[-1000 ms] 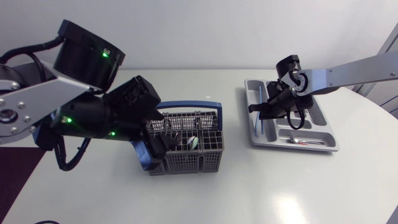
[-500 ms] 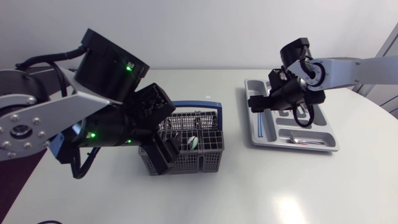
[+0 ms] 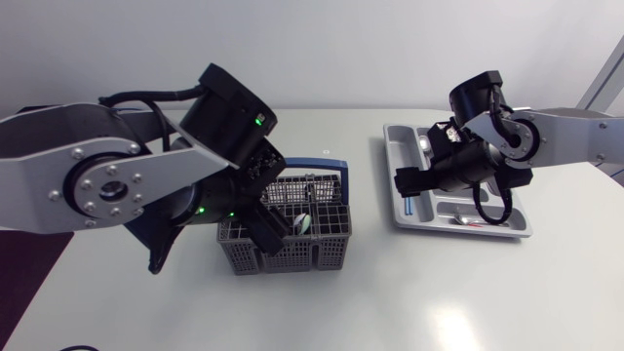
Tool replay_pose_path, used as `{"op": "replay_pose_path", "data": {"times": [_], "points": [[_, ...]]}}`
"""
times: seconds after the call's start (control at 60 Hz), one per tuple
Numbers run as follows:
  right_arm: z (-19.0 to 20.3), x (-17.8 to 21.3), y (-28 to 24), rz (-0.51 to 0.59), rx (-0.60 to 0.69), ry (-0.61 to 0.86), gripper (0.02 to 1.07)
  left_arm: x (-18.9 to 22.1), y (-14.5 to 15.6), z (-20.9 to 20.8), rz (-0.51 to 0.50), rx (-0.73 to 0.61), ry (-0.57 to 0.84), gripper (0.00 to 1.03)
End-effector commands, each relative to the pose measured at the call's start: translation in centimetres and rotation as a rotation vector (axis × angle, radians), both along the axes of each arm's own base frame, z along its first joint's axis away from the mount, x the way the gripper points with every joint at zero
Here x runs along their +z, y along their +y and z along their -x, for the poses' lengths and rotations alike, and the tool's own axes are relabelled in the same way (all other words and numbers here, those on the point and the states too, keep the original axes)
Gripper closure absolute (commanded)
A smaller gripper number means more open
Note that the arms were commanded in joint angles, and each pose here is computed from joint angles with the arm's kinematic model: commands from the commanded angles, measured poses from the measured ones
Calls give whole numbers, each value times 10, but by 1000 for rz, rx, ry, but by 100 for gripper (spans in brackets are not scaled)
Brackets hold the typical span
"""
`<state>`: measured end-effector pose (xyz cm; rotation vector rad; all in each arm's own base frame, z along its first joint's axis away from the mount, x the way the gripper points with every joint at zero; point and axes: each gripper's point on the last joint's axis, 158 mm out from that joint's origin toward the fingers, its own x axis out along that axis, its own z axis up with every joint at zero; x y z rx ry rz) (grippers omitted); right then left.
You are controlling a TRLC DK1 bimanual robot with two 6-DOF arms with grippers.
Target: Unload the cutlery basket into the drawer organizer.
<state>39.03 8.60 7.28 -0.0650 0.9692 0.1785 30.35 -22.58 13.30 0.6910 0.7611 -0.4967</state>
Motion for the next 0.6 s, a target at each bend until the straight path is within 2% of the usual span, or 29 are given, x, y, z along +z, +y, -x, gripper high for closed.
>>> {"op": "replay_pose_path", "data": {"times": [0.0, 0.233, 0.3, 0.383, 0.583], "points": [[8, 1, -3, 14, 7, -4, 12, 8, -10, -1, 11, 22, -16, 9], [10, 4, -7, 15, 5, -12, 12, -10, -17, 2, -22, 30, 28, 17], [11, 4, -8, 15, 3, -12, 12, -16, -16, 1, -24, 50, 46, 26], [11, 3, -9, 20, 5, -10, 12, -21, -16, -3, -31, 61, 57, 30], [13, 1, -11, 22, 3, -7, 12, -30, -16, -10, -38, 87, 79, 57]]}}
